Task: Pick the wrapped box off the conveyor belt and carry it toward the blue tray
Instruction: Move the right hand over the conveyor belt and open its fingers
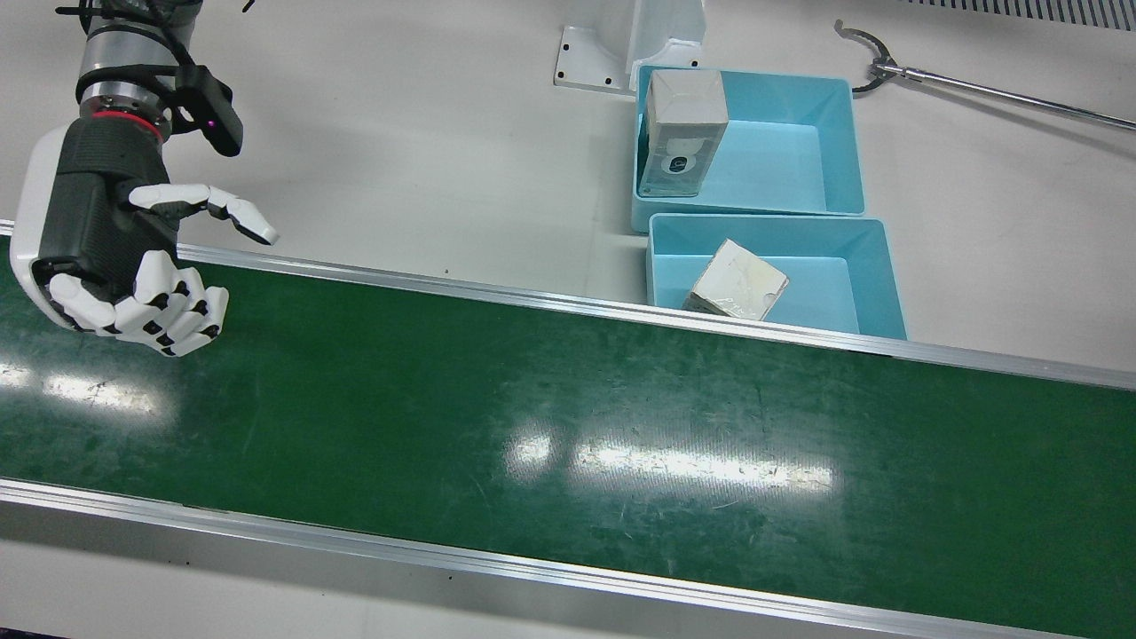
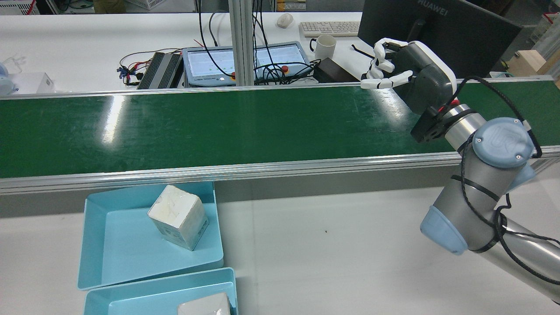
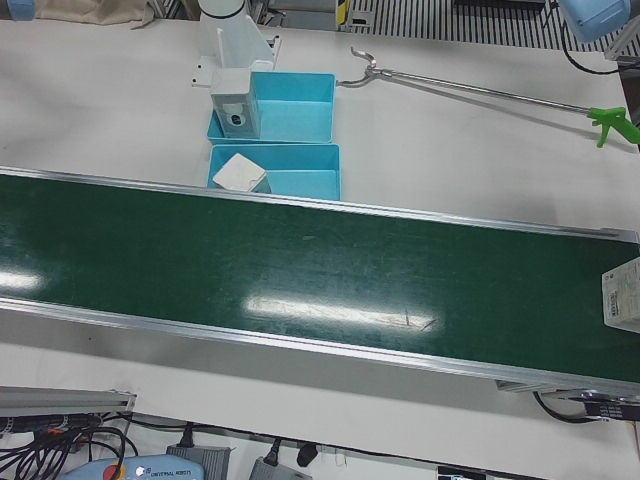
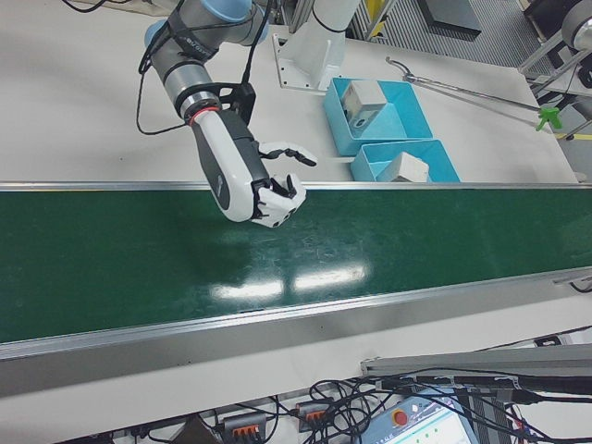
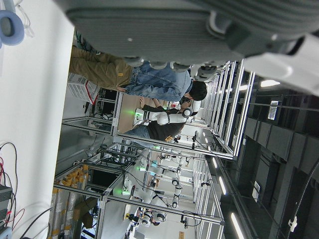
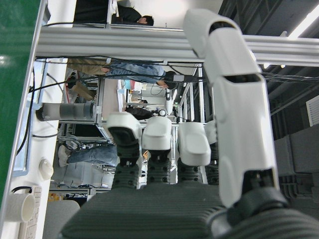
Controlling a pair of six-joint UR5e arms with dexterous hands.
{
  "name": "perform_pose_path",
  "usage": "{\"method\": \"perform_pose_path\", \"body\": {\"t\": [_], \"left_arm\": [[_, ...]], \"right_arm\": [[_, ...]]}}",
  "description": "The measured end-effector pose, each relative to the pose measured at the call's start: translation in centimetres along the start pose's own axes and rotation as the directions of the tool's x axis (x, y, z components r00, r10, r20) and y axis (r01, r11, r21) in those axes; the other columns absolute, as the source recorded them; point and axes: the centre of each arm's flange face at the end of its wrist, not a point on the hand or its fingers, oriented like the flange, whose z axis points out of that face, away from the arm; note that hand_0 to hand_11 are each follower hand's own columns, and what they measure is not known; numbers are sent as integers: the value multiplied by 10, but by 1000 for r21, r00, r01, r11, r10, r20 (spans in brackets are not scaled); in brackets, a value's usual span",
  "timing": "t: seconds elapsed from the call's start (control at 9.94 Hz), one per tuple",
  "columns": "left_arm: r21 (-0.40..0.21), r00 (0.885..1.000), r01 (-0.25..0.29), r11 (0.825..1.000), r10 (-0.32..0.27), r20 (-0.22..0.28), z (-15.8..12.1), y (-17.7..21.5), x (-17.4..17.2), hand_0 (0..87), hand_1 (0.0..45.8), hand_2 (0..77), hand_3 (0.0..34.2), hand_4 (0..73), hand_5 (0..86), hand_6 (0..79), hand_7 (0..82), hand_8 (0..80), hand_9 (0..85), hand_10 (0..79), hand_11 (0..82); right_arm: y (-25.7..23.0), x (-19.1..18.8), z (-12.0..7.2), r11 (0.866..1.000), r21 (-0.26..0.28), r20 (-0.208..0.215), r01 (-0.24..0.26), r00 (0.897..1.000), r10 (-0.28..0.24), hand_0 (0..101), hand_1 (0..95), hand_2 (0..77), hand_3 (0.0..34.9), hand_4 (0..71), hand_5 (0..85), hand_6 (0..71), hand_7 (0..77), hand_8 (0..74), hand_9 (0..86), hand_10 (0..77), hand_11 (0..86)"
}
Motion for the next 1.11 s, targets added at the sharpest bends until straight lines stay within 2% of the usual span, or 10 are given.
{"method": "perform_pose_path", "body": {"t": [0.1, 0.2, 0.3, 0.4, 0.5, 0.6, 0.7, 0.81, 0.91, 1.11], "left_arm": [[0, 1000, 0, 1000, 0, 0, 0, 0, 0, 0, 0, 5, 0, 0, 11, 5, 5, 5, 0, 0, 5], [0, 1000, 0, 1000, 0, 0, 0, 0, 0, 0, 0, 5, 0, 0, 11, 5, 5, 5, 0, 0, 5], [0, 1000, 0, 1000, 0, 0, 0, 0, 0, 0, 0, 11, 0, 0, 11, 0, 5, 5, 0, 5, 5], [0, 1000, 0, 1000, 0, 0, 0, 0, 0, 0, 0, 11, 0, 0, 11, 5, 5, 5, 0, 5, 5], [0, 1000, 0, 1000, 0, 0, 0, 0, 0, 0, 0, 11, 0, 5, 11, 5, 5, 5, 0, 0, 5], [0, 1000, 0, 1000, 0, 0, 0, 0, 0, 0, 0, 11, 0, 5, 11, 5, 5, 5, 0, 0, 5], [0, 1000, 0, 1000, 0, 0, 0, 0, 0, 0, 0, 11, 0, 5, 11, 5, 5, 5, 5, 0, 5], [0, 1000, 0, 1000, 0, 0, 0, 0, 0, 0, 0, 11, 0, 0, 11, 5, 5, 5, 5, 5, 5], [0, 1000, 0, 1000, 0, 0, 0, 0, 0, 0, 0, 11, 0, 5, 11, 5, 5, 5, 0, 5, 5], [0, 1000, 0, 1000, 0, 0, 0, 0, 0, 0, 0, 11, 0, 0, 11, 5, 5, 5, 0, 5, 5]], "right_arm": [[-15, -6, 8, 1000, 24, -33, -2, 999, 2, 538, 153, 273, 0, 436, 698, 638, 698, 649, 698, 491, 649], [-24, -12, 19, 999, 39, -62, -16, 998, 18, 504, 180, 109, 28, 295, 562, 545, 709, 524, 556, 355, 513], [-26, -16, 30, 999, 42, -80, -33, 996, 36, 493, 147, 22, 74, 93, 393, 398, 551, 355, 360, 125, 327], [-25, -15, 37, 998, 30, -94, -49, 994, 52, 493, 147, 22, 74, 93, 393, 398, 551, 355, 360, 125, 327], [-22, -8, 43, 998, 10, -112, -65, 992, 66, 483, 120, 27, 111, 0, 289, 316, 469, 251, 267, 0, 235], [-17, -2, 47, 997, -10, -126, -73, 990, 71, 483, 125, 44, 144, 65, 158, 224, 371, 131, 158, 0, 49], [-9, 4, 51, 997, -30, -134, -69, 989, 64, 481, 125, 44, 115, 93, 49, 125, 284, 0, 71, 0, 16], [-2, 9, 55, 997, -54, -140, -59, 989, 51, 483, 136, 65, 71, 104, 98, 22, 207, 54, 11, 0, 11], [3, 14, 57, 996, -78, -143, -51, 989, 39, 481, 136, 76, 0, 104, 76, 27, 114, 22, 11, 0, 11], [7, 22, 59, 994, -100, -151, -47, 988, 31, 483, 136, 76, 0, 104, 82, 38, 114, 22, 11, 0, 11]]}}
